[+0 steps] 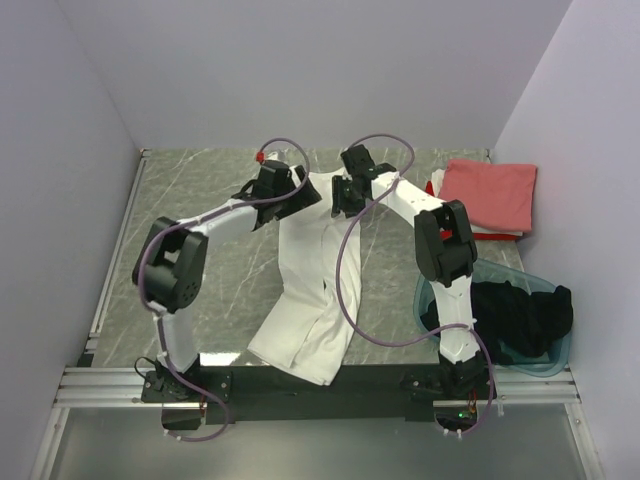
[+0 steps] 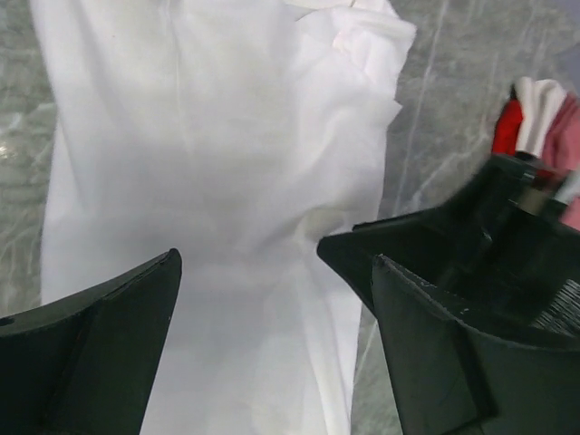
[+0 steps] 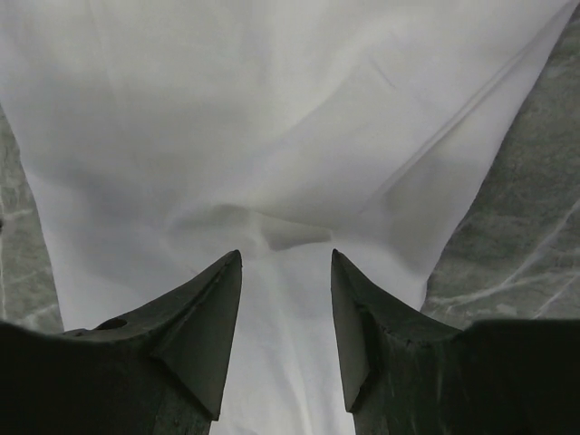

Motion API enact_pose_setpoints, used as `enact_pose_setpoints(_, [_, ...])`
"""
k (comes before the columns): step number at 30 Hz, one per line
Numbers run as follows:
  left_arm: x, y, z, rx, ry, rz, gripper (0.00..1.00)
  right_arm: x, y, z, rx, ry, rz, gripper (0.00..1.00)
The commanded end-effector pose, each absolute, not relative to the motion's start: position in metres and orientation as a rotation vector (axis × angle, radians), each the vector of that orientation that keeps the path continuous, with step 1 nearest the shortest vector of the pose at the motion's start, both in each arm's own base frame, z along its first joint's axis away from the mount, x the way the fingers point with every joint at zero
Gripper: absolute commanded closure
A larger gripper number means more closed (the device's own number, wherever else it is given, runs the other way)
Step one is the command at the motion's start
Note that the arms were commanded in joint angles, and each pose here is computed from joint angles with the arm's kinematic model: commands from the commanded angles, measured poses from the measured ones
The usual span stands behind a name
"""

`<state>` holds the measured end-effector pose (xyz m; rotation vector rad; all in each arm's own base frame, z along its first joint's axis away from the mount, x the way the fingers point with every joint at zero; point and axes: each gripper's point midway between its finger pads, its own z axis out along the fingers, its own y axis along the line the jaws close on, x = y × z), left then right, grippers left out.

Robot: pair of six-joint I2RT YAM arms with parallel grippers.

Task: Fold and stack the t-shirts
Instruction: Fold the tshirt

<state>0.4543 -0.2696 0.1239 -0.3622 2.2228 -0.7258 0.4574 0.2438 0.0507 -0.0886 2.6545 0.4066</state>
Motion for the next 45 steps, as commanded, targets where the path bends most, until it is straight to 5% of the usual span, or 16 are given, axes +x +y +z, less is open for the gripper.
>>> enact_pose_setpoints(1, [0.476, -0.293, 0.142, -0.264, 2.167, -0.814, 0.09, 0.474, 0.248, 0.068, -0.081, 2.593, 0.44, 0.49])
enact_pose_setpoints(26, [0.534, -0.32, 0.098, -0.186, 2.157, -0.893, 0.09, 0.479, 0.246, 0.037, -0.024, 2.668, 0.476, 0.52])
enact_pose_setpoints(31, [0.537, -0.319, 0.084, -0.207, 2.182, -0.911, 0.09, 0.476, 0.246, 0.032, -0.019, 2.678, 0.488, 0.72])
enact_pose_setpoints(34, [0.54, -0.313, 0.079, -0.226, 2.189, -0.901, 0.09, 0.474, 0.244, 0.037, -0.017, 2.672, 0.48, 1.0])
enact_pose_setpoints(45, [0.553, -0.298, 0.062, -0.259, 2.228, -0.832, 0.08, 0.454, 0.228, 0.069, 0.028, 2.638, 0.441, 1.0])
